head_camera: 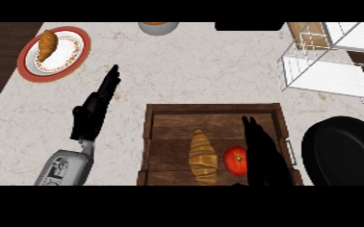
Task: Pick the tomato from the tray and place it in the tiered shelf
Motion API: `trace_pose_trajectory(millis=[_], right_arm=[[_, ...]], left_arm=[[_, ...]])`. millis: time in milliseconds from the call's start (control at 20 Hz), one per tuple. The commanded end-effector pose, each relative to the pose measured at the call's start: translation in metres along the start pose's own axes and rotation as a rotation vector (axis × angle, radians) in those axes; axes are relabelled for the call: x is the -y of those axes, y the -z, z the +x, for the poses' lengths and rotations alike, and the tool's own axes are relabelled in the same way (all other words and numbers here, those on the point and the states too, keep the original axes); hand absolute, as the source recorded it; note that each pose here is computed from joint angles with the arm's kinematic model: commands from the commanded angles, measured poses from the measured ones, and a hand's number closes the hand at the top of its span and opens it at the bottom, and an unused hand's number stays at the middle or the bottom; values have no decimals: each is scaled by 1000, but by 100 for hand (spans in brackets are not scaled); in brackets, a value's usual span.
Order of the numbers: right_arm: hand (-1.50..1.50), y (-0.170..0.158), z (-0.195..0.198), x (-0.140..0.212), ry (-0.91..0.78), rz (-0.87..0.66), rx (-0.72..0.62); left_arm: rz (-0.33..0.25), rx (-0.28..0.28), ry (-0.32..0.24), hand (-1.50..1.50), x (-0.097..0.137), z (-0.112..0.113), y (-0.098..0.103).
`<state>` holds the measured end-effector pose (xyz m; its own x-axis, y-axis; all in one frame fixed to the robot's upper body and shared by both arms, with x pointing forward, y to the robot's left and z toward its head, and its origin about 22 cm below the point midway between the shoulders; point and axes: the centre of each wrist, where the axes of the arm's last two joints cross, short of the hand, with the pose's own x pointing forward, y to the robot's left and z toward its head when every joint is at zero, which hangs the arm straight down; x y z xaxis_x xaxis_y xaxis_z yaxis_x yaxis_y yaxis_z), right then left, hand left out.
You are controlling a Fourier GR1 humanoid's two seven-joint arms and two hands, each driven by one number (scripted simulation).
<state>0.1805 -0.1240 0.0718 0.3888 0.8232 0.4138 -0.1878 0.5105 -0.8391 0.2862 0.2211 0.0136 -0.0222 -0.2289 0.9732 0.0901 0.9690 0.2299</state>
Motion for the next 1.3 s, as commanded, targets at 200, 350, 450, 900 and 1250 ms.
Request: trace_pose_trajectory(millis=[200, 350, 450, 900, 1250], right_arm=[[-150, 30, -2, -4, -9, 39, -61], [-150, 42, -11, -22, 0, 40, -58], [-150, 29, -25, -31, 5, 42, -60], [150, 34, -15, -45, -94, 97, -27], [150, 26, -41, -33, -120, 21, 36]], left_arm=[[3, -4, 8, 0, 0, 1, 5], [3, -5, 21, 0, 6, 1, -11], [-20, -12, -5, 0, -7, -7, -3], [14, 3, 3, 0, 14, 11, -6], [1, 5, 4, 0, -23, -12, 2]])
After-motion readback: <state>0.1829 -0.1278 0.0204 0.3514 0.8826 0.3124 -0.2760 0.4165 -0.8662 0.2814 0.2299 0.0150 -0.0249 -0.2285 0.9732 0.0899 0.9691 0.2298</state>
